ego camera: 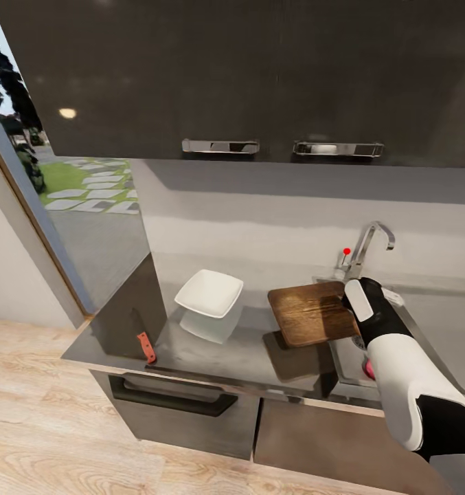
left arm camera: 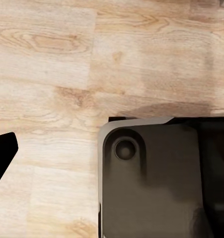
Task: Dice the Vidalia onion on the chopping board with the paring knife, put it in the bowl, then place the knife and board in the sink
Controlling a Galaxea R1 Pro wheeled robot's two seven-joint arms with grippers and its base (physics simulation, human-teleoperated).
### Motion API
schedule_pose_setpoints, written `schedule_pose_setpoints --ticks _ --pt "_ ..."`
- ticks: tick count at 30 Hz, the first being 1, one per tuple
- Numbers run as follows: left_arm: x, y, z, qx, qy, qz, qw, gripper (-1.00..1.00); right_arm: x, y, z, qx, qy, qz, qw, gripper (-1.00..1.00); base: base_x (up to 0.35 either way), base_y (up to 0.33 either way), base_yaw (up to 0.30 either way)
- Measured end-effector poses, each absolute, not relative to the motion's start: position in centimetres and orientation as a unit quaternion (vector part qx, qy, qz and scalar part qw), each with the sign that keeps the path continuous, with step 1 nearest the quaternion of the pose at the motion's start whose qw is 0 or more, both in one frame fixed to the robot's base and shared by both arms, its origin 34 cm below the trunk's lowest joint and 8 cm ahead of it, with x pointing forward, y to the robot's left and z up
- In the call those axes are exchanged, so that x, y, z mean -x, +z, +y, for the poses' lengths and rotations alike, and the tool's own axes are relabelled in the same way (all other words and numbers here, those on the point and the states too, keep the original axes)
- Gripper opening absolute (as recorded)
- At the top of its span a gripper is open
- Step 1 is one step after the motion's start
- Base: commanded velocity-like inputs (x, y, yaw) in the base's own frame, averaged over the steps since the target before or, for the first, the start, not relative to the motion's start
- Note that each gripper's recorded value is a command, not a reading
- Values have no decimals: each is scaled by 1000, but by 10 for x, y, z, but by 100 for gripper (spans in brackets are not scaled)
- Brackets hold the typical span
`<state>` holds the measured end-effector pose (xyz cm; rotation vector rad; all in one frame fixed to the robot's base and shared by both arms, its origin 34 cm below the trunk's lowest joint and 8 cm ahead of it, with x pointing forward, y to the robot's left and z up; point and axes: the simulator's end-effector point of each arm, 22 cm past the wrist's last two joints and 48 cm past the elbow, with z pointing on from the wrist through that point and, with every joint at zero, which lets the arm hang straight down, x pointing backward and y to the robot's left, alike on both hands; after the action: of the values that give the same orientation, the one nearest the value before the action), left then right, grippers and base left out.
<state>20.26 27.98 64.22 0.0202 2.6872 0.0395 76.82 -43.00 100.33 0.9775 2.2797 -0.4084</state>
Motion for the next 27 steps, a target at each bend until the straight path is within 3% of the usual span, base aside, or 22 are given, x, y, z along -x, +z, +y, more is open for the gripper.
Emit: schedule_pose_setpoints --ticks 7,27 --pt "-202 642 280 -7 14 974 225 100 -768 1003 -432 -370 -157 862 308 -100 0 117 0" --pt "-176 638 276 -7 10 980 197 100 -767 1024 -434 -380 -168 852 319 -100 0 7 0"
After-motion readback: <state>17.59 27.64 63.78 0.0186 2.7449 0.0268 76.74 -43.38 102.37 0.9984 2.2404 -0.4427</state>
